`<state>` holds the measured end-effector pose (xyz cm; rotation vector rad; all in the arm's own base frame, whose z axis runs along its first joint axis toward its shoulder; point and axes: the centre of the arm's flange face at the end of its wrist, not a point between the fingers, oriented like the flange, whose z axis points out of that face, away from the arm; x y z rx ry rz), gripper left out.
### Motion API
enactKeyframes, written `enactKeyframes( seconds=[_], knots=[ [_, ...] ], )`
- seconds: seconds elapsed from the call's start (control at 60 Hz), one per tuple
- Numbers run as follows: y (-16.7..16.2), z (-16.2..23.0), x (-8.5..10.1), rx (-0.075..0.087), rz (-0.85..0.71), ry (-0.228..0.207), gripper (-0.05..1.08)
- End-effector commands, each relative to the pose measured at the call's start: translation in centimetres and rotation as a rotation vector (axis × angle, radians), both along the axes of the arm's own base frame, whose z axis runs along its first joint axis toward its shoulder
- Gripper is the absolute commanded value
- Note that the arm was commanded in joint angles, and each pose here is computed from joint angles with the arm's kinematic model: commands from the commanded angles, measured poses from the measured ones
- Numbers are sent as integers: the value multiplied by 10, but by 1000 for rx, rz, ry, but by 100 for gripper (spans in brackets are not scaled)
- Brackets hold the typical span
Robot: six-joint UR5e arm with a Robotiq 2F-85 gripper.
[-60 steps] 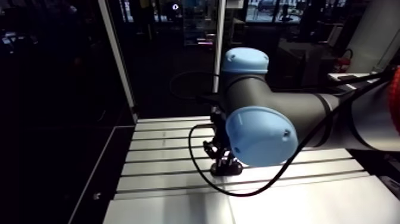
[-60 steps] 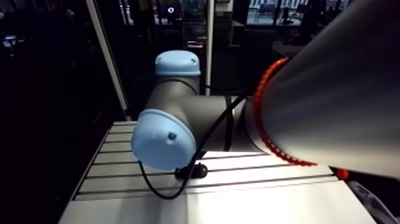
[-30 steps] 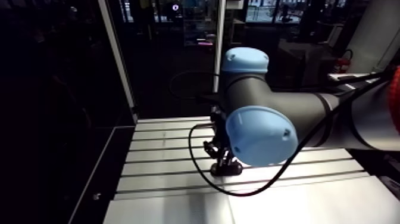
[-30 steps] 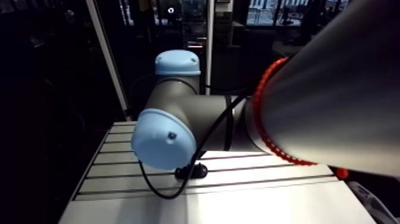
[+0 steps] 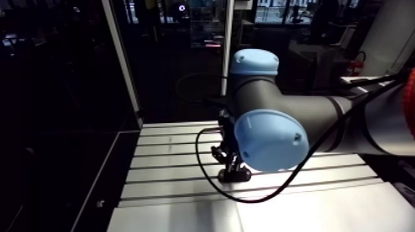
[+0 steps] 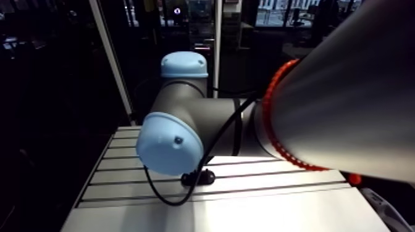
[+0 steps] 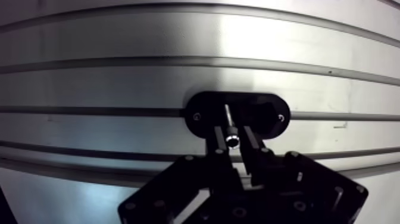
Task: Pick up the M10 bolt and insert it into the hole until fully seated.
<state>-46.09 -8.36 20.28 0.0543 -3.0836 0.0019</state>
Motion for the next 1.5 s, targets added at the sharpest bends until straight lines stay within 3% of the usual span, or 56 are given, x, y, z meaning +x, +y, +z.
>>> enactKeyframes(
  seconds=[0.017,0.133,0.367,0.55,0.667,0.8,0.867,0.933,1.15,1.433,1.5],
  knots=[
    [0,8,-5,-5,1,18,86],
    [-6,25,-13,-28,6,40,88],
    [-4,91,-25,-25,4,44,96],
    [3,139,-48,-26,-20,-26,105],
    [9,172,-64,-5,-32,-48,108],
    [13,193,-85,-5,-63,-99,108],
    [16,206,-102,3,-63,-115,108],
    [17,207,-108,8,-63,-119,108],
    [35,197,-156,7,-83,-169,108],
    [39,207,-173,4,-75,-180,108],
    [39,202,-178,-2,-72,-209,108]
  ],
)
